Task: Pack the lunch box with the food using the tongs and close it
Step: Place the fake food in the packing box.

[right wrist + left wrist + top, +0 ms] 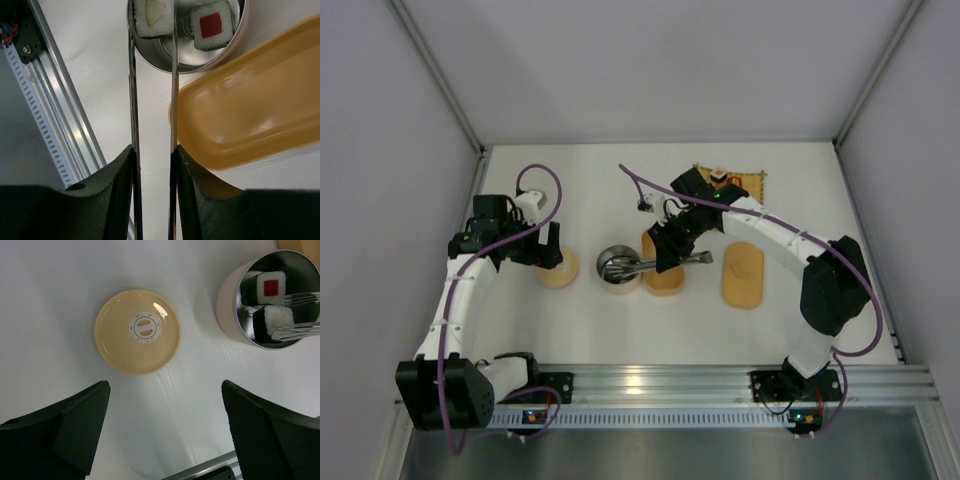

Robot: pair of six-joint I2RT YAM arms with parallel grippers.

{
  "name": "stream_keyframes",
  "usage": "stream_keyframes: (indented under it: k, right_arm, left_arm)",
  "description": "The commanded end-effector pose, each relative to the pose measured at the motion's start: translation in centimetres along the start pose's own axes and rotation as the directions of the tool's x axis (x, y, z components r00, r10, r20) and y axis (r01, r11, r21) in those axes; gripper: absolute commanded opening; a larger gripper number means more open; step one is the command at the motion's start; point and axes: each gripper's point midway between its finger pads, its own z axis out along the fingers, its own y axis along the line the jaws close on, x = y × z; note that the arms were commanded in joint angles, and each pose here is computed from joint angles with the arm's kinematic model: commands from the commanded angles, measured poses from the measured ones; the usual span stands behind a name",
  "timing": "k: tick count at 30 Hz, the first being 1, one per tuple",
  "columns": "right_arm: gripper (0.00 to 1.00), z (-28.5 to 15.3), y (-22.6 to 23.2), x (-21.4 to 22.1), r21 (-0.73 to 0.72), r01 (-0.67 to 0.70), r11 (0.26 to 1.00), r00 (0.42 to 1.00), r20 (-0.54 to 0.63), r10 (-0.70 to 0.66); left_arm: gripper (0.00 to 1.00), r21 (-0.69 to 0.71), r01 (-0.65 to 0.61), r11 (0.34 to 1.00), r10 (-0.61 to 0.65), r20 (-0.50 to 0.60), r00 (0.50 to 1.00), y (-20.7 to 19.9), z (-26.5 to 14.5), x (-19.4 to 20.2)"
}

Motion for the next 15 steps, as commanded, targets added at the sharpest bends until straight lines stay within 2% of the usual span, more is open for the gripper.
stream_keyframes:
  k: [1,5,8,9,15]
  right_arm:
    - [0.2,0.54,1.52,-2.06,-0.048,0.057,0.997,0.997,0.062,-0.054]
    - [0.23,0.87,1.58,-2.01,-0.048,0.057,0.997,0.997,0.053,-0.055]
    - [0.32,1.04,1.53,-1.92,-0.048,0.053,0.997,0.998,0.047,-0.051]
    - [0.39,1.01,1.53,-1.9,-0.047,0.052,0.998,0.998,0.045,-0.05]
    - [0.51,0.95,1.46,-1.86,-0.042,0.052,0.998,0.998,0.041,-0.05]
  left_arm:
    - [0.98,-0.017,-0.021,1.0,0.022,0.036,0.999,0.19,-0.9,-0.8]
    - [0.98,-0.016,-0.025,1.0,0.025,0.034,0.999,0.15,-0.87,-0.7]
    - [0.98,-0.017,-0.026,1.0,0.026,0.037,0.999,0.13,-0.91,-0.68]
    - [0.98,-0.018,-0.025,1.0,0.026,0.035,0.999,0.14,-0.92,-0.64]
    - [0.98,-0.022,-0.028,0.999,0.029,0.033,0.999,0.26,-0.85,-0.49]
